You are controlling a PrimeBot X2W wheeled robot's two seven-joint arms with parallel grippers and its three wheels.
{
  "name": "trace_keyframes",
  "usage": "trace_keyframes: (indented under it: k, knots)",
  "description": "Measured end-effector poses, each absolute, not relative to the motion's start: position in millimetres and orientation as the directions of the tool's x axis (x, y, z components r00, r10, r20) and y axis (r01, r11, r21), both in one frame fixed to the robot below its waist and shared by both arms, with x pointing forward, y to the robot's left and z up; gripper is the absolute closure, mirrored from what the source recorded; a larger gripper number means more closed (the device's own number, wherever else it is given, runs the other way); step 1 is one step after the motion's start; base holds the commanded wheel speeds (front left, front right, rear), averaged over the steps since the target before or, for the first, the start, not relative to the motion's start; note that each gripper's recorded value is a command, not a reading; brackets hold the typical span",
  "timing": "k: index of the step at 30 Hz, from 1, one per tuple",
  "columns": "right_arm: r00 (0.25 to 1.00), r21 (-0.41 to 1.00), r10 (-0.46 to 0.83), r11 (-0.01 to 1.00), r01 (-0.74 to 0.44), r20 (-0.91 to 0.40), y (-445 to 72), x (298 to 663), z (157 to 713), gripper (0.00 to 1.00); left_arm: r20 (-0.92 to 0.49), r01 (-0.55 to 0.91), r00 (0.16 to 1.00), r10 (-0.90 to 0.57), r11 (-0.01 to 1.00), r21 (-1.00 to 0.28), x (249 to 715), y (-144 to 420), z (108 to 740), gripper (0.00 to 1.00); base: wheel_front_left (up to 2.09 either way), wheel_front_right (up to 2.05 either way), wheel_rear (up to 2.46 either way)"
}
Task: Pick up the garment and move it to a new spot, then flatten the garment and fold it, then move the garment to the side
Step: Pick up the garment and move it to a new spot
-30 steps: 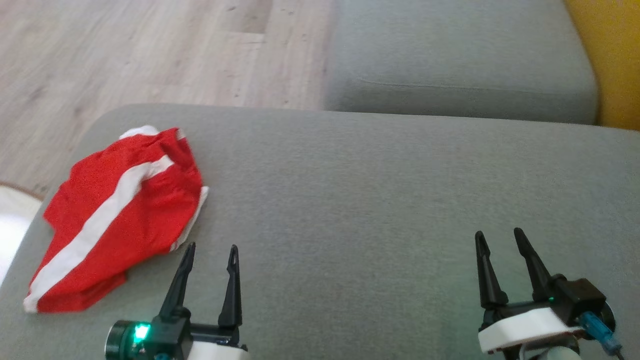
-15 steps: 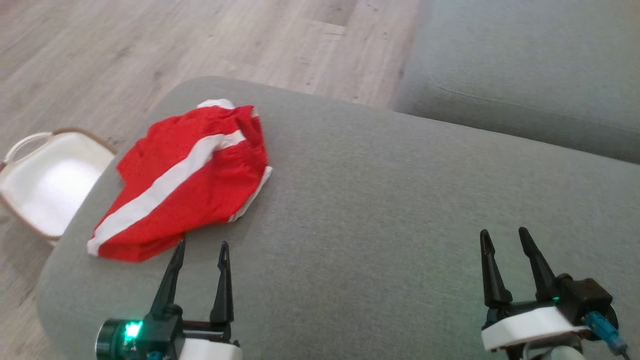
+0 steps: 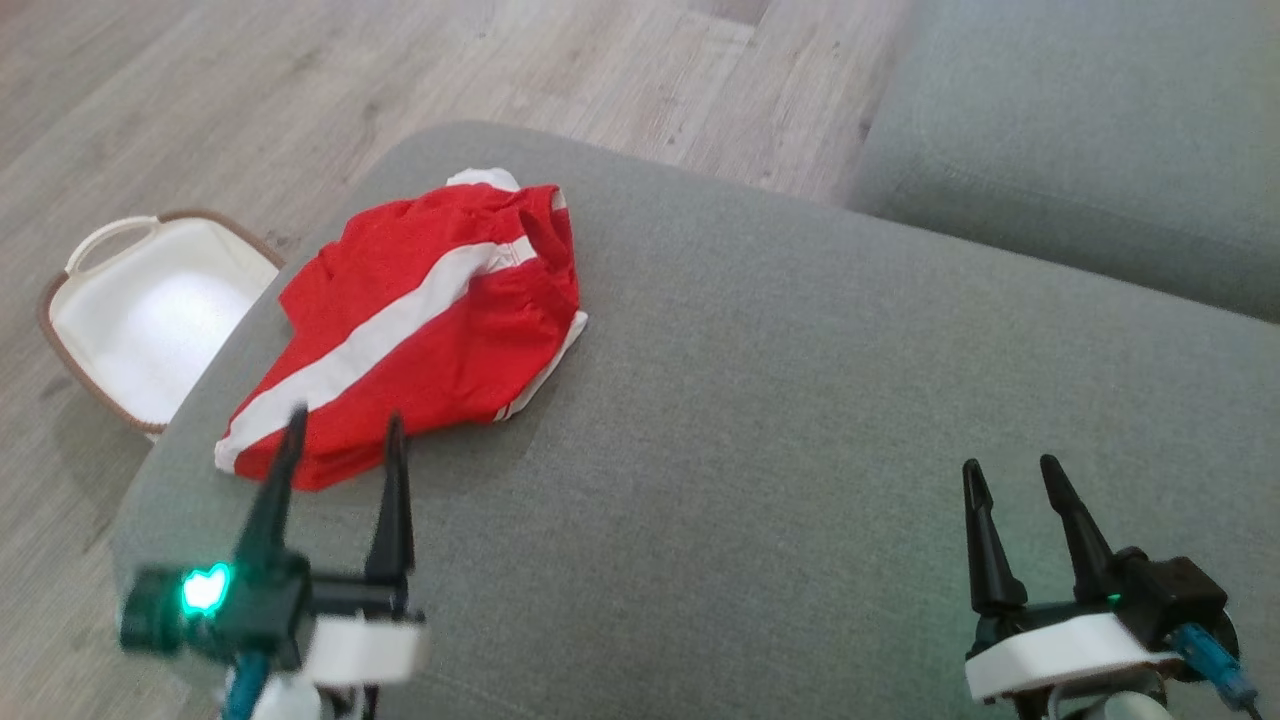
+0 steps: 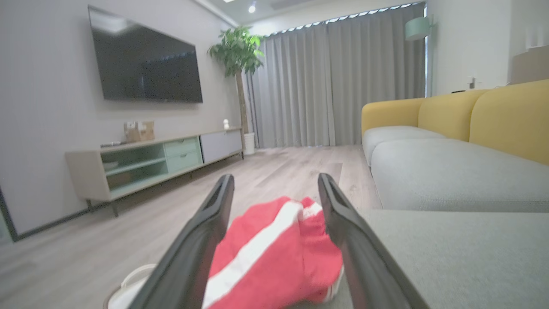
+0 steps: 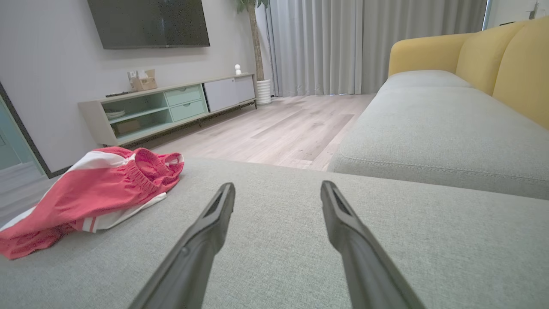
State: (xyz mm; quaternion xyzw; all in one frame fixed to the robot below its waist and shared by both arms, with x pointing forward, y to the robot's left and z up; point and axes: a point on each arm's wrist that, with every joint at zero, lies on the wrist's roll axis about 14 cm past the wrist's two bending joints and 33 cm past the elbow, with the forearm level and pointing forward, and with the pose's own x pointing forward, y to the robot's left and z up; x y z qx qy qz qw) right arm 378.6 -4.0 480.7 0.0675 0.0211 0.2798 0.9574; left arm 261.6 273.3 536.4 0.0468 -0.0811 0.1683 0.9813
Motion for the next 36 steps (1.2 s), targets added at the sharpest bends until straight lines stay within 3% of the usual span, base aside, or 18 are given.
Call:
trace_keyframes:
  k: [6, 10, 16, 22, 30, 35, 36]
  knots:
    - [0.838, 0.11, 0.544, 0.836, -0.537, -0.048, -4.4, 384.3, 463.0, 0.0, 0.35, -0.307, 0.908, 0.23, 0.934, 0.184, 299.2, 283.7, 605.9, 0.0, 0.0, 0.0, 0.0]
    - [0.831, 0.081, 0.552, 0.833, -0.547, -0.072, -0.9, 395.8, 450.3, 0.0, 0.357, -0.264, 0.919, 0.167, 0.933, 0.245, 344.0, 289.1, 623.4, 0.0, 0.0, 0.0, 0.0]
    - [0.822, 0.043, 0.563, 0.826, -0.561, -0.084, 1.8, 423.4, 434.4, 0.0, 0.105, -0.202, 0.978, 0.178, 0.932, 0.302, 426.2, 309.4, 583.3, 0.0, 0.0, 0.0, 0.0]
    - [0.816, 0.023, 0.559, 0.827, -0.562, -0.147, -15.1, 438.5, 401.7, 0.0, -0.21, -0.154, 0.954, 0.213, 0.952, 0.264, 482.9, 313.9, 526.5, 0.0, 0.0, 0.0, 0.0]
    - [0.819, 0.008, 0.545, 0.833, -0.553, -0.181, -31.6, 446.1, 382.5, 0.0, -0.546, -0.112, 0.807, 0.225, 0.966, 0.233, 482.4, 314.2, 439.4, 0.0, 0.0, 0.0, 0.0]
    - [0.827, 0.001, 0.538, 0.838, -0.545, -0.164, -34.0, 453.7, 385.1, 0.0, -0.64, -0.111, 0.737, 0.219, 0.973, 0.204, 472.6, 311.7, 405.1, 0.0, 0.0, 0.0, 0.0]
    - [0.827, 0.001, 0.538, 0.838, -0.545, -0.164, -34.1, 453.9, 384.9, 0.0, -0.639, -0.11, 0.737, 0.219, 0.972, 0.206, 473.0, 312.1, 403.3, 0.19, 0.0, 0.0, 0.0]
